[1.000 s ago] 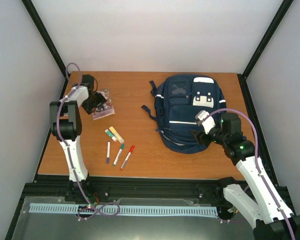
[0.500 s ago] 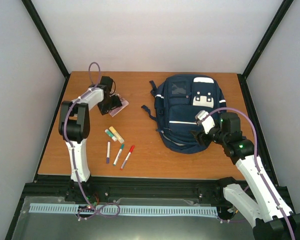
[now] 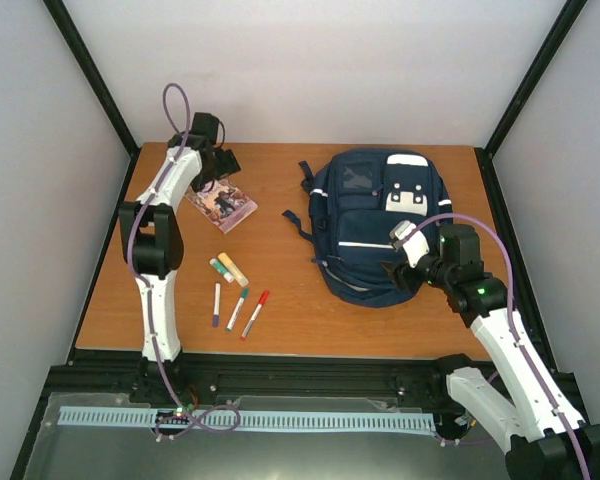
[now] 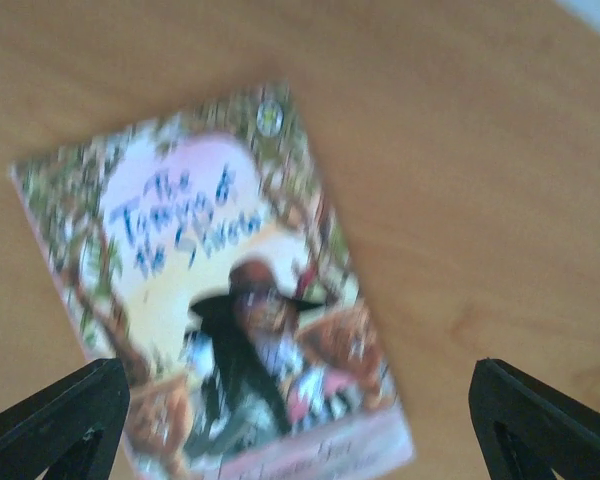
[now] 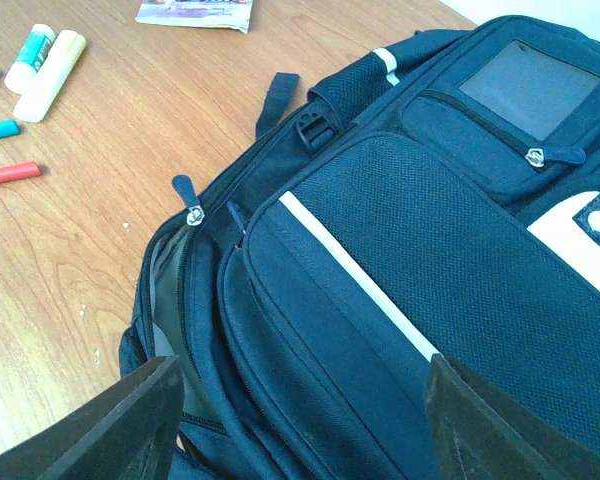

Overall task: Pack the student bag
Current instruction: Move the book to the center of the board.

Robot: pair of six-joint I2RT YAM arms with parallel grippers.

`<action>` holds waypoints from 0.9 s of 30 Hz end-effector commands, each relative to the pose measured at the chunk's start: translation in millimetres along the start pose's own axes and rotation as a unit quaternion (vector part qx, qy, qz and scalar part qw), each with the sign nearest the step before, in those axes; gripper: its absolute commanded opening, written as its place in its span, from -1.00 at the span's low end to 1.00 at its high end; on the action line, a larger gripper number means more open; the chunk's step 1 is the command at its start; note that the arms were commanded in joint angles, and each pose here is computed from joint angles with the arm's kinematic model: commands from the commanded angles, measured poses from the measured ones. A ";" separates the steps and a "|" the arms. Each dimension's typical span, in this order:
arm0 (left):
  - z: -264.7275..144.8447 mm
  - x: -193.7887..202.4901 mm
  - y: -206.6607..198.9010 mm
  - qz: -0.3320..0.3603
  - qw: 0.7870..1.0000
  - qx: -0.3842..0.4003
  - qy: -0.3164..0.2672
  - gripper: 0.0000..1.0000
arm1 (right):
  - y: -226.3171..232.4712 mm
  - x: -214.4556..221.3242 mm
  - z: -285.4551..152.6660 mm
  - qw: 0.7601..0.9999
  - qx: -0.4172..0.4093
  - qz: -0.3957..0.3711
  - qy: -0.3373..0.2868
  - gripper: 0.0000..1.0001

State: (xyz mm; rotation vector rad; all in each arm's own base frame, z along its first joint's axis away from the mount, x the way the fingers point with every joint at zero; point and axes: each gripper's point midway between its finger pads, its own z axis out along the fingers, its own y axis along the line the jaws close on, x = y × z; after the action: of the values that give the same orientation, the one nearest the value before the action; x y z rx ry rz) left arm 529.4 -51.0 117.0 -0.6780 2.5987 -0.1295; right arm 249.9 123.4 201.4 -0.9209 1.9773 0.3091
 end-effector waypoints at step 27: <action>128.6 -29.9 -18.5 -0.041 0.986 0.137 0.087 0.74 | -5.5 10.4 14.0 0.999 -0.015 0.013 0.030 0.35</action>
State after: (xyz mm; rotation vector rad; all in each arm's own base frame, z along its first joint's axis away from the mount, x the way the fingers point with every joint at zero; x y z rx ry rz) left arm 634.9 -14.1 43.1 -0.7722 2.5249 -0.4584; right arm 257.4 121.9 177.1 -0.9329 2.0698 0.3288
